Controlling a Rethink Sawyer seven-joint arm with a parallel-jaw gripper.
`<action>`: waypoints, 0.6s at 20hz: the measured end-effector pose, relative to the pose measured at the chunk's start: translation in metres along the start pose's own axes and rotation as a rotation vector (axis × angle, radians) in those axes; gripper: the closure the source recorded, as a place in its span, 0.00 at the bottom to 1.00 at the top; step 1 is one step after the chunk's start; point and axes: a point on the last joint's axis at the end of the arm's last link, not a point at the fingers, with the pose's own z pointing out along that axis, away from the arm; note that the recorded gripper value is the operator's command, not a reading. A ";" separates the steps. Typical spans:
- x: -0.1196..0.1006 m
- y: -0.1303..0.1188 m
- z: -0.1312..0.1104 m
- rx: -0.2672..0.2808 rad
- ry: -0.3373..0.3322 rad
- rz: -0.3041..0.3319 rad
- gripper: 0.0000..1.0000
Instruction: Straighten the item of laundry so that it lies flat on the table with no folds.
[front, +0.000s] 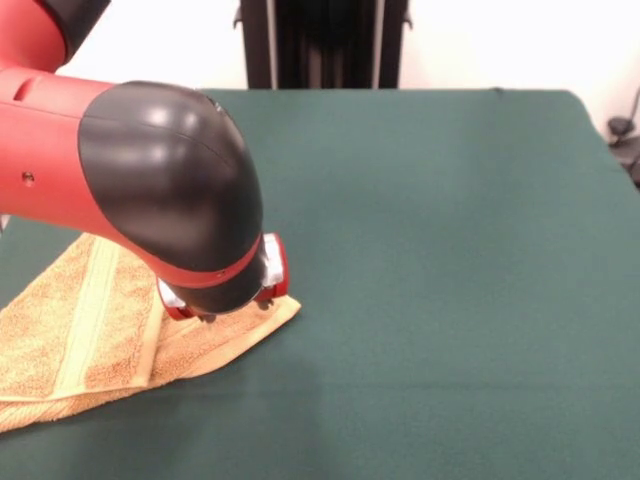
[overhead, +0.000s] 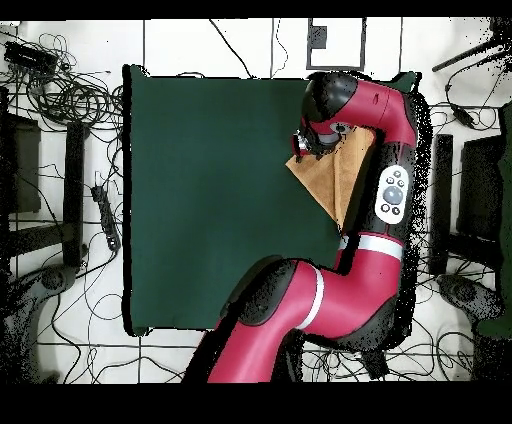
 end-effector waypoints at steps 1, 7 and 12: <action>0.000 0.000 0.001 -0.001 0.001 0.000 0.00; 0.000 0.001 0.005 -0.003 0.005 0.000 0.00; -0.001 -0.001 0.008 0.000 0.006 0.002 0.00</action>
